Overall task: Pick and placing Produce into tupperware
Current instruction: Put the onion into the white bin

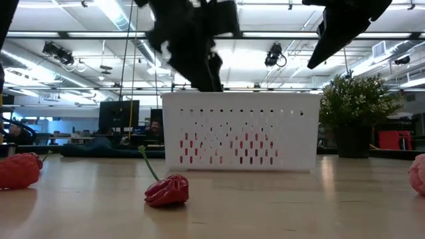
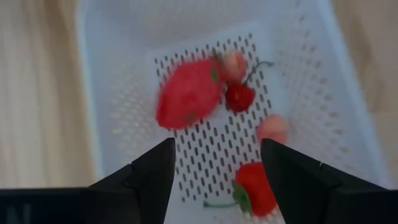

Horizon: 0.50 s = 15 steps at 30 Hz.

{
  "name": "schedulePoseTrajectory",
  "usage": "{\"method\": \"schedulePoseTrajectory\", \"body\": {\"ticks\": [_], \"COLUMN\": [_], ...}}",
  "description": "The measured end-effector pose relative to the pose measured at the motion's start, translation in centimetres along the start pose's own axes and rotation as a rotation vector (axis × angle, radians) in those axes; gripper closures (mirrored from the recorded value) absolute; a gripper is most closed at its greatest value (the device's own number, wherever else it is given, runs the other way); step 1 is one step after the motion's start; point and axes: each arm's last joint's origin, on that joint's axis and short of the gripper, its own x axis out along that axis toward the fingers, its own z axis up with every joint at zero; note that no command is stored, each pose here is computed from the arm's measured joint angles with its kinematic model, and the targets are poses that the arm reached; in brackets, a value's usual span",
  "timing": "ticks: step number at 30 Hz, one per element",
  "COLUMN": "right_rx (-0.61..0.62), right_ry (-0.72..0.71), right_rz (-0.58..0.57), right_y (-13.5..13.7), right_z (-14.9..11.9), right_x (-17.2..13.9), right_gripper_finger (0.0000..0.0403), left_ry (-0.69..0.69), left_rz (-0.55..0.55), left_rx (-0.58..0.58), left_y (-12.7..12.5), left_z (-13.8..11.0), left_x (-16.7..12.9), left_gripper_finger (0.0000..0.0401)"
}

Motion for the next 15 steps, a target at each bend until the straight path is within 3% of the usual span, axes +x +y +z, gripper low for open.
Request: {"method": "schedulePoseTrajectory", "body": {"ticks": [7, 10, 15], "right_rx": [-0.004, -0.004, -0.006], "right_ry": [-0.001, -0.001, 0.001], "right_rz": [0.001, 0.001, 0.0], "right_y": [0.0, 0.0, 0.0], "right_z": [0.0, 0.0, 0.0], "right_x": [0.0, 0.0, 0.0], "right_gripper_finger": [0.0243, 0.0243, 0.0243], "left_ry": [0.156, 0.311, 0.503], "left_rz": [-0.031, -0.032, -0.013], "left_rx": [-0.144, -0.246, -0.42], "left_y": [-0.9, -2.3, -5.6], "left_z": [2.1, 1.8, 0.3], "left_x": [-6.8, -9.6, -11.7], "left_gripper_finger": [0.0182, 0.0191, 0.0199]}}
